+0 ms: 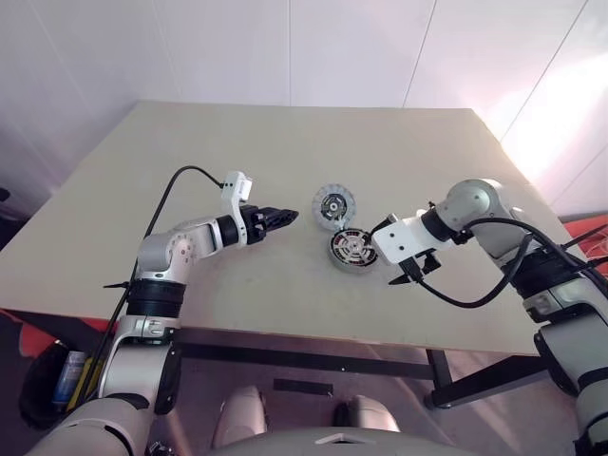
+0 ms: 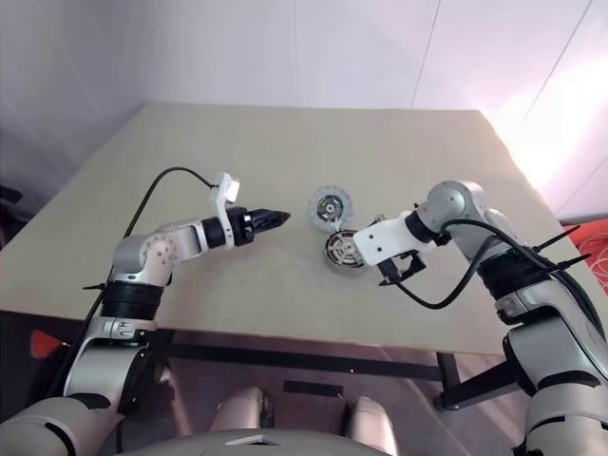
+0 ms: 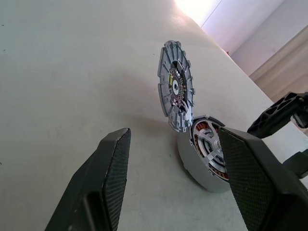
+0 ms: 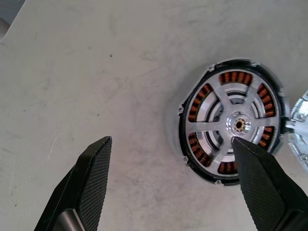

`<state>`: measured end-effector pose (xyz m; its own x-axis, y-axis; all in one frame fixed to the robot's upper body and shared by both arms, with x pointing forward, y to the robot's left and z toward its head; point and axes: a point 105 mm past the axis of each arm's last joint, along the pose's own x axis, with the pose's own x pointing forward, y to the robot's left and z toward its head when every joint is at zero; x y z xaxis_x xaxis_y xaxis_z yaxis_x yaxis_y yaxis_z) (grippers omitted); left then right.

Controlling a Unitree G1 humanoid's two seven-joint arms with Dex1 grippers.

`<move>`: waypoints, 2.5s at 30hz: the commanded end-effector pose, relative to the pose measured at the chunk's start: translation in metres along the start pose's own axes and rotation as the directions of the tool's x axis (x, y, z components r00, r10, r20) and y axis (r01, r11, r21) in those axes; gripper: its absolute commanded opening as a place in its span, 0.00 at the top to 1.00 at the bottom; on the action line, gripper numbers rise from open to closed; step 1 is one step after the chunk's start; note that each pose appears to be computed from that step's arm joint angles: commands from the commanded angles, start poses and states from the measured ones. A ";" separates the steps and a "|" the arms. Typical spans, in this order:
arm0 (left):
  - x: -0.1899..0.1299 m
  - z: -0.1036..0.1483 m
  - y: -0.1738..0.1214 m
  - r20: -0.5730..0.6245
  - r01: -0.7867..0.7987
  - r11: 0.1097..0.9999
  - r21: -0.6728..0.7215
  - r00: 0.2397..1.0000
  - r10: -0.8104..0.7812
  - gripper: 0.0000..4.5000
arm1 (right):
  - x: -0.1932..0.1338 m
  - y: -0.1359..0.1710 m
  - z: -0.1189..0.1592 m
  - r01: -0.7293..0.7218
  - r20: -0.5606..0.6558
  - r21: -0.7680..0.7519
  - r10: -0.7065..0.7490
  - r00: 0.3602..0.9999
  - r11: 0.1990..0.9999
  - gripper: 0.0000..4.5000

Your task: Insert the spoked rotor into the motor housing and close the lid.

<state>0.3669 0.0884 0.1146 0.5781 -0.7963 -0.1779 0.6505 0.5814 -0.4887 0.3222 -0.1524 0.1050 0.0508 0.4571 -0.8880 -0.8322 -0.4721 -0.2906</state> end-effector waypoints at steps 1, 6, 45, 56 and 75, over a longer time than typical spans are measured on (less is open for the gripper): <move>0.000 0.012 -0.005 0.035 0.010 0.999 0.041 0.999 -0.011 0.32 | -0.003 -0.008 0.003 -0.018 -0.018 -0.042 0.017 1.000 0.999 0.01; -0.002 0.011 -0.004 0.037 0.003 0.999 0.042 0.999 -0.005 0.32 | 0.003 -0.003 -0.005 -0.048 -0.029 -0.030 0.047 0.998 0.998 0.01; 0.003 0.002 -0.011 0.029 0.016 0.999 0.036 0.999 -0.017 0.32 | 0.006 -0.013 -0.012 -0.009 -0.089 -0.103 0.000 0.996 0.995 0.98; 0.001 0.000 -0.007 0.038 -0.002 1.000 0.029 0.999 0.001 0.32 | 0.000 -0.036 0.004 0.139 -0.029 -0.096 -0.142 0.989 0.986 0.98; -0.022 -0.007 0.011 0.089 -0.098 0.995 -0.021 0.991 0.099 0.32 | -0.015 -0.039 0.062 0.013 0.131 0.840 -0.225 0.965 0.542 0.98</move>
<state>0.3560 0.1066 0.0909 0.6609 -0.7228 -0.2017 0.5556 0.6520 -0.5160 0.3178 -0.1050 0.1175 0.1074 0.5971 -0.7950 -0.9459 0.3075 0.1031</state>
